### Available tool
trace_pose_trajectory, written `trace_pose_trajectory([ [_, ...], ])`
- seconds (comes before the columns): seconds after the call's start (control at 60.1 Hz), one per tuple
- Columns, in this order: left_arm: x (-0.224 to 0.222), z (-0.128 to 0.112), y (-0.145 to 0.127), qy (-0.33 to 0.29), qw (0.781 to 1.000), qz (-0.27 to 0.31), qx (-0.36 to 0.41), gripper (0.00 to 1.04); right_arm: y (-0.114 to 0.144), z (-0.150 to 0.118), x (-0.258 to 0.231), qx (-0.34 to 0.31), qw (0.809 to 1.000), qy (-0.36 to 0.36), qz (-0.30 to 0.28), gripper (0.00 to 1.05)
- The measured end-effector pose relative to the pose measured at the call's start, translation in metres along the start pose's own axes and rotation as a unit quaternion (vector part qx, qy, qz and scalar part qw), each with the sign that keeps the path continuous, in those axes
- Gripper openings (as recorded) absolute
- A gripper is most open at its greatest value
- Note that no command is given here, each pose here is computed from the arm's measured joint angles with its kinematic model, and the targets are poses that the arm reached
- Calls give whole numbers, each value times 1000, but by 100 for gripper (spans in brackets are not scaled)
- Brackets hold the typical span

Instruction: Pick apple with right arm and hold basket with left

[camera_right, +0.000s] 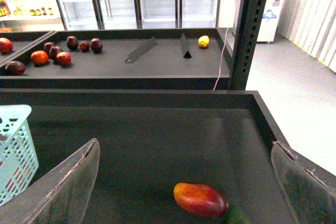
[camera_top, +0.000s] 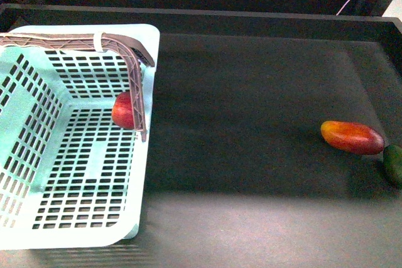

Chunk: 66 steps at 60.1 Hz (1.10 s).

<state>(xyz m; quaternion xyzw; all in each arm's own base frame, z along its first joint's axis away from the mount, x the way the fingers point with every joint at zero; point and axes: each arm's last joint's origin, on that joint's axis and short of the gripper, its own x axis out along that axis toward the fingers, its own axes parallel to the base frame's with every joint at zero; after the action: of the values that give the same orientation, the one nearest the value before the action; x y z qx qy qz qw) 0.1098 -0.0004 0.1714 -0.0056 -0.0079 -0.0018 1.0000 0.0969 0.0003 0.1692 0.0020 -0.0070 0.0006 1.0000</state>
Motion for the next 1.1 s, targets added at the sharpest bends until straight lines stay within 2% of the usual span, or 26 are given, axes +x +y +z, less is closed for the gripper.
trace_pose_trajectory([
  [0.166,-8,-4,0,17,1000,0,0,3,0,0,0,0,1000,0,0,96],
  [0.899,-13,-3,0,3,1000,0,0,3,0,0,0,0,1000,0,0,96],
  [1.098,-13,-3,0,3,1000,0,0,40,0,0,0,0,1000,0,0,96],
])
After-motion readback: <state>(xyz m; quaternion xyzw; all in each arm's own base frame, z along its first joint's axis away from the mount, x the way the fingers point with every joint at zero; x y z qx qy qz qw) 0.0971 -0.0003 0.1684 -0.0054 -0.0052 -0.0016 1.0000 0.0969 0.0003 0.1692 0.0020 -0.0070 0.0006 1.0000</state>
